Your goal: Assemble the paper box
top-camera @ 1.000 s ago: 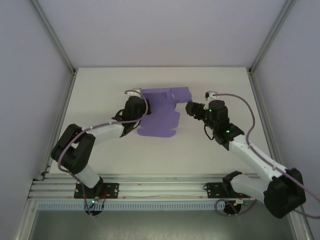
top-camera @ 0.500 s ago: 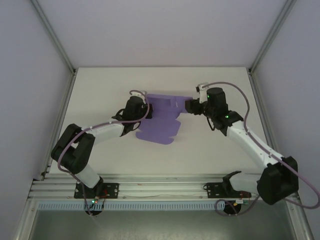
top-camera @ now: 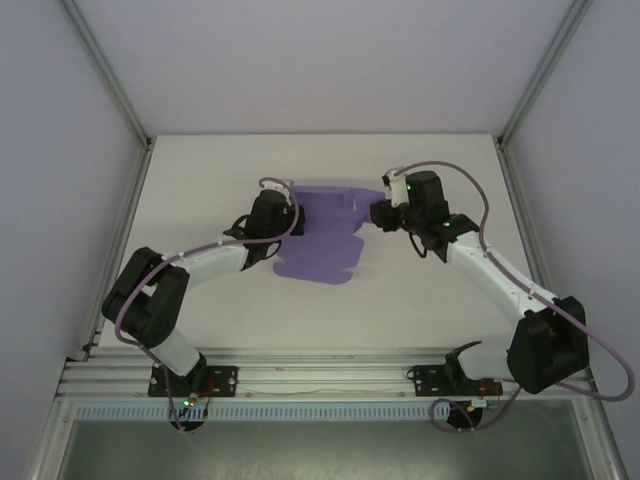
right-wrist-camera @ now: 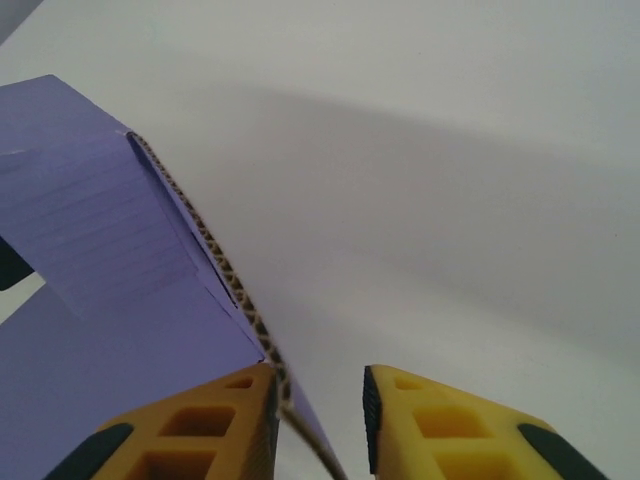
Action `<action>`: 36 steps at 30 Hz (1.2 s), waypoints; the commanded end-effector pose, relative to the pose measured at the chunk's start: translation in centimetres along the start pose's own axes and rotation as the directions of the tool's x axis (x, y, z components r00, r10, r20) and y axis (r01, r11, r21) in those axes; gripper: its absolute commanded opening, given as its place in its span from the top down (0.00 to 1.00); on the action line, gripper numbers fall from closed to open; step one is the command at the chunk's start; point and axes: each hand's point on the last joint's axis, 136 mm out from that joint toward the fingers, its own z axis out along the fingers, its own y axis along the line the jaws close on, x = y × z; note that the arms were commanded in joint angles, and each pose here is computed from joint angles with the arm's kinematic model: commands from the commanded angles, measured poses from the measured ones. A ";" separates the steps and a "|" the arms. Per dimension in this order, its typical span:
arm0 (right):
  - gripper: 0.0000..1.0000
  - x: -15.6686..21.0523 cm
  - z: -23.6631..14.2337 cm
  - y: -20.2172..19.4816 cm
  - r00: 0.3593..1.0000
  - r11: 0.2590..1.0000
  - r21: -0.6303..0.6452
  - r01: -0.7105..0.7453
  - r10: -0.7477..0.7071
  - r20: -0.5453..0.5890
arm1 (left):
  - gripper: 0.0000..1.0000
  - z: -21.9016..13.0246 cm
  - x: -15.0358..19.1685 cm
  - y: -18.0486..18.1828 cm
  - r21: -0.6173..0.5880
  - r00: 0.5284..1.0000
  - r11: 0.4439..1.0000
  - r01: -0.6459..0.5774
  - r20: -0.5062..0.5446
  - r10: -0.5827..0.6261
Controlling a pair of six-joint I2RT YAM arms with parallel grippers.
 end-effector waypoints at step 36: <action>0.77 0.4 3.7 4.2 0.990 0.989 0.076 -0.125 0.130 -0.062 | 1.00 1.7 -1.2 -2.5 0.025 1.000 1.000 0.018 -0.006 -0.018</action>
